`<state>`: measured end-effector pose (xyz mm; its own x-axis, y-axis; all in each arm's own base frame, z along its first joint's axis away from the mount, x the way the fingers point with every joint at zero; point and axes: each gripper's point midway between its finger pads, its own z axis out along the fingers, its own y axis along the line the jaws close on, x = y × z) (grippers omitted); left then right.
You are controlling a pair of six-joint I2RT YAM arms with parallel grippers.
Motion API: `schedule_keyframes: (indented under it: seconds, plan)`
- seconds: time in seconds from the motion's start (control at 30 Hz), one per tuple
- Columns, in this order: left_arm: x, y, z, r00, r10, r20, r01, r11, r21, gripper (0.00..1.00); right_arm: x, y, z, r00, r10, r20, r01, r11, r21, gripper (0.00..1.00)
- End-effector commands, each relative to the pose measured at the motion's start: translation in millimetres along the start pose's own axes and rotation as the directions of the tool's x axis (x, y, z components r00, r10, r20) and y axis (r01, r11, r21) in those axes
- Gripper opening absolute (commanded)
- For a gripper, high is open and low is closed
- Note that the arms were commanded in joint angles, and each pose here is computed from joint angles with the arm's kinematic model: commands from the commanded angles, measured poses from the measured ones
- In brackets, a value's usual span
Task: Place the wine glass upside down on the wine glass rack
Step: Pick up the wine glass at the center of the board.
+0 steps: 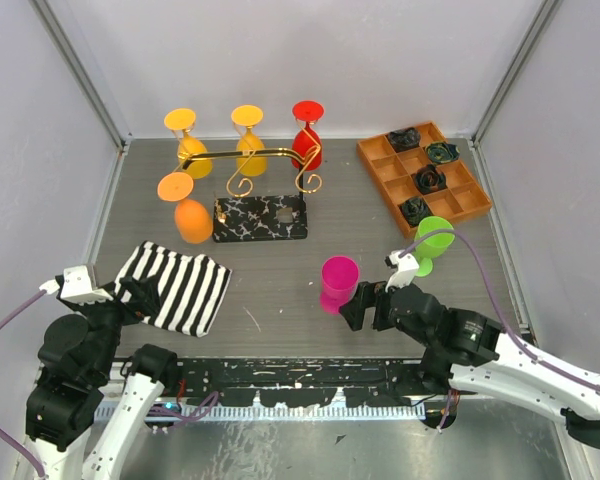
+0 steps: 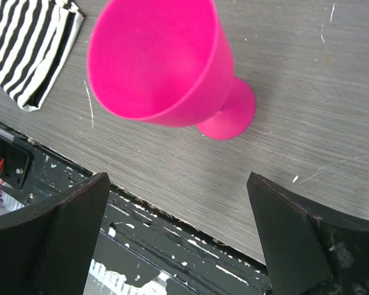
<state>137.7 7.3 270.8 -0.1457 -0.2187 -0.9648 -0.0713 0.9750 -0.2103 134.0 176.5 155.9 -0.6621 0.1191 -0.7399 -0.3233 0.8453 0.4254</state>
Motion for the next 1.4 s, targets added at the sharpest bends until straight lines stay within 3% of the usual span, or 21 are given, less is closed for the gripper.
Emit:
schedule_keyframes:
  seconds: [0.0,0.37,0.63,0.97,1.13,1.37]
  plan:
    - [-3.8,-2.7,3.8,1.0,0.004,0.012,-0.004,1.0,0.005,0.98,-4.0,9.4,5.8,0.995,0.09,0.048,-0.088,0.995,-0.046,1.0]
    - [-3.4,-2.2,4.4,1.0,0.006,0.009,-0.006,1.0,0.001,0.98,15.8,0.1,54.0,0.985,0.063,0.159,-0.051,0.996,-0.078,1.0]
    - [-3.3,-2.8,4.7,1.0,0.006,0.007,-0.006,1.0,0.004,0.98,6.1,-9.9,69.7,0.941,0.088,0.327,-0.058,0.993,-0.099,0.98]
    - [-1.9,-3.4,6.2,1.0,0.009,-0.001,-0.009,1.0,0.004,0.98,4.0,-13.5,85.5,0.888,-0.126,0.443,0.173,0.983,-0.067,0.97]
    - [-2.4,-3.4,6.2,1.0,0.01,0.001,-0.01,1.0,0.004,0.98,-3.2,-8.8,87.8,0.85,-0.172,0.498,0.234,0.97,-0.065,0.94]
    - [-2.8,-3.0,5.5,1.0,0.008,0.005,-0.008,1.0,0.003,0.98,0.2,-11.2,100.8,0.849,-0.256,0.462,0.29,0.957,-0.001,0.91]
